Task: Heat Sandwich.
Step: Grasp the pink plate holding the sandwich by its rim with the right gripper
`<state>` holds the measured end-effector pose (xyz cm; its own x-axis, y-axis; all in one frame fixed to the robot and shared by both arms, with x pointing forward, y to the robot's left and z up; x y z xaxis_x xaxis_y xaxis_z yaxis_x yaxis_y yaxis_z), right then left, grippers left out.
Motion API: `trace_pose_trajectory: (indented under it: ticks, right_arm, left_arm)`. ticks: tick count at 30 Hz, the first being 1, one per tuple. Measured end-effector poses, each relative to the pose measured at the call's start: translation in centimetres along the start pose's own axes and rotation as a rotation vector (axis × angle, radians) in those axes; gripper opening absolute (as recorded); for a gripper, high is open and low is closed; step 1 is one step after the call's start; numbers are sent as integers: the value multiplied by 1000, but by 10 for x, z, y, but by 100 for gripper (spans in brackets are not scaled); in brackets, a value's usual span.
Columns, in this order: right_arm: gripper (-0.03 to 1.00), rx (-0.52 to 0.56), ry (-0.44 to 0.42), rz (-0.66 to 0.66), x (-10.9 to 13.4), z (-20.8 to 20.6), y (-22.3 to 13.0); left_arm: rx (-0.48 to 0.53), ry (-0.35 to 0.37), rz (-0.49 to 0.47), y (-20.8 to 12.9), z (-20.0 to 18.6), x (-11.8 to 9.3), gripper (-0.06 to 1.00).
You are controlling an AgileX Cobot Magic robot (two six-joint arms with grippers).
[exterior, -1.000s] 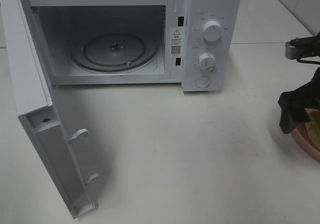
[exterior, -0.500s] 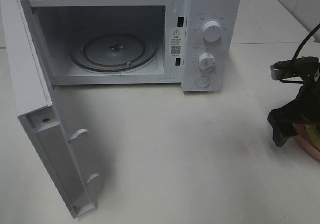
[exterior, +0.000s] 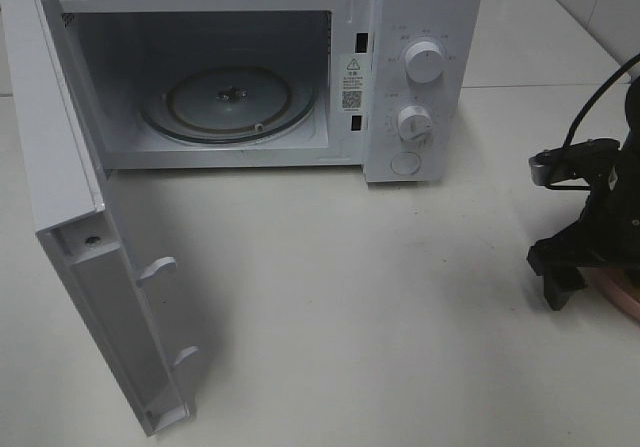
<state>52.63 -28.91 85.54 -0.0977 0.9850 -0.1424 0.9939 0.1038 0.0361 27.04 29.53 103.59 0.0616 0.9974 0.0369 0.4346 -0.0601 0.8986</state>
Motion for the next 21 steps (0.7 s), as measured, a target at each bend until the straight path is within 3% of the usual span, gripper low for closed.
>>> trace_pose_trajectory:
  ticks: [8,13,17,20,21]
  right_arm:
    - [83,2,4,-4,2,7,2]
    - [73,3,4,-4,2,7,2]
    - [58,3,-1,-9,1,8,2]
    - [38,3,-19,-5,-2,8,2]
    - [38,3,-19,-5,-2,8,2]
  left_arm:
    - [0,0,0,0,0,0,99]
    - [0,0,0,0,0,0,99]
    - [0,0,0,0,0,0,99]
    - [0,0,0,0,0,0,99]
    - [0,0,0,0,0,0,99]
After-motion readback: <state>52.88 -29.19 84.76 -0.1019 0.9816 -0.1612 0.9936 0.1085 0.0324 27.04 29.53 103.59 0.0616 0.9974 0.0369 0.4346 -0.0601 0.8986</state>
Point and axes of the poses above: a point on each arm's last joint axis where the gripper is mounted, z pointing out along that axis toward the gripper, x along the wrist's bending axis when the last joint is at zero, y = z × x, the point moved 4 cm from there along z, pointing out along that axis toward the gripper, and after that the axes turned 4 degrees about z, right-handed, at the moved point
